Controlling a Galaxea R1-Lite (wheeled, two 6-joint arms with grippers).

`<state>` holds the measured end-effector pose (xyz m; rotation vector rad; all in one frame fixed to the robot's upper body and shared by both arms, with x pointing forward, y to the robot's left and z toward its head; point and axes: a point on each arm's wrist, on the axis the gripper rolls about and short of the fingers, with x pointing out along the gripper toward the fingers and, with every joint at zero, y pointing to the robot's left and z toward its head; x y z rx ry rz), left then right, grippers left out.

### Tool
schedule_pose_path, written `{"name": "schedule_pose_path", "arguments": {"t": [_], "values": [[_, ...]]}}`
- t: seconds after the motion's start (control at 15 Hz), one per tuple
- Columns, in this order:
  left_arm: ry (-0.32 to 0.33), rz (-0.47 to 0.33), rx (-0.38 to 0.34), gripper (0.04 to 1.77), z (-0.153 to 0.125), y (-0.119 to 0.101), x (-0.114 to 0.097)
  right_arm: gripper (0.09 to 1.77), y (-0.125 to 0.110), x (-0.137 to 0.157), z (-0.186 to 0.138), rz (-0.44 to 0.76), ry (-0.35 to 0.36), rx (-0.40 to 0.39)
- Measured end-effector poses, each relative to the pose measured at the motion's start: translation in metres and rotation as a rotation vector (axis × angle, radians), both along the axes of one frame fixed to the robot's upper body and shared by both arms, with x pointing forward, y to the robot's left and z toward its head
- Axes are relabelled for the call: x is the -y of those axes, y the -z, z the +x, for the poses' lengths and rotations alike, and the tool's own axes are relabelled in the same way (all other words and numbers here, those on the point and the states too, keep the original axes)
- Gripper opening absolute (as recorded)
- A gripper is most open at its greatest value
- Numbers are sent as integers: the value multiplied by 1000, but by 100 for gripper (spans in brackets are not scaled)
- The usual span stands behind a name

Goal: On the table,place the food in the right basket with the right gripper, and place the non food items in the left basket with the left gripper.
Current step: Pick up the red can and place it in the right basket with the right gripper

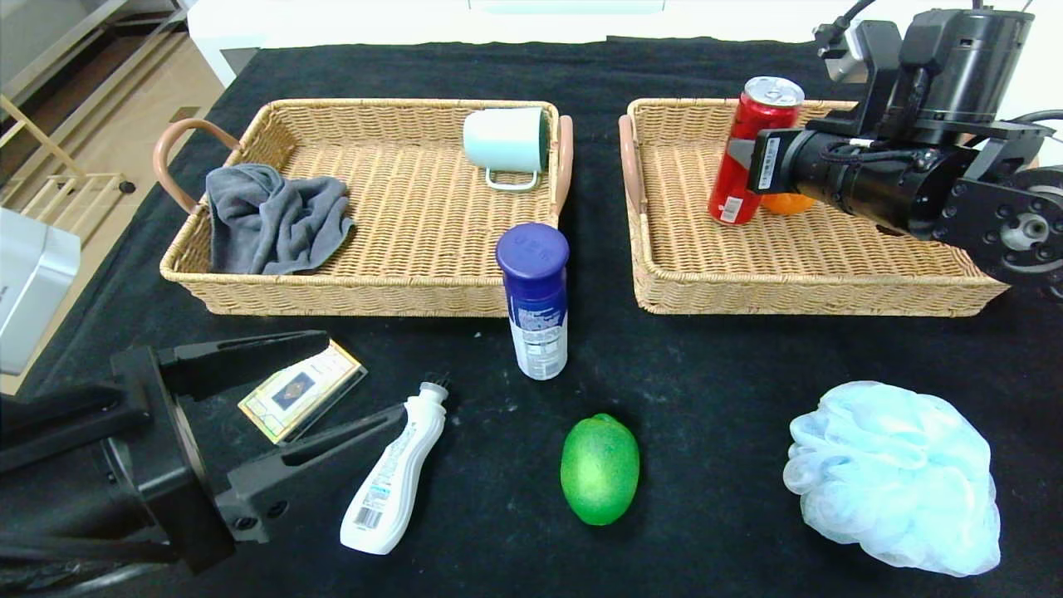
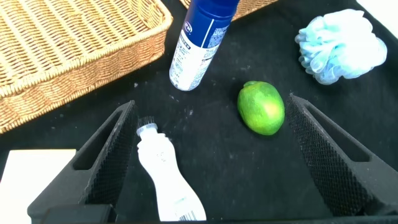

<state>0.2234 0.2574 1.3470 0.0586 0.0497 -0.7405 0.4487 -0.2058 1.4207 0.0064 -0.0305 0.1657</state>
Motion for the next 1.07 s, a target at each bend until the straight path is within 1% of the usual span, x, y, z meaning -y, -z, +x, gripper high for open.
{"name": "schedule_pose_path", "arguments": {"t": [0.33, 0.53, 0.67, 0.87, 1.07], "values": [[1, 8, -1, 172, 0, 1, 0, 94, 2, 0, 2, -7, -2, -6], [1, 6, 1, 172, 0, 1, 0, 118, 2, -1, 0, -3, -4, -2], [1, 6, 2, 172, 0, 0, 0, 130, 1, -1, -2, -5, -8, -6], [1, 9, -3, 172, 0, 1, 0, 143, -3, 0, -9, -6, -13, -7], [2, 9, -3, 172, -1, 1, 0, 152, -5, 0, -30, -16, -33, -29]]}}
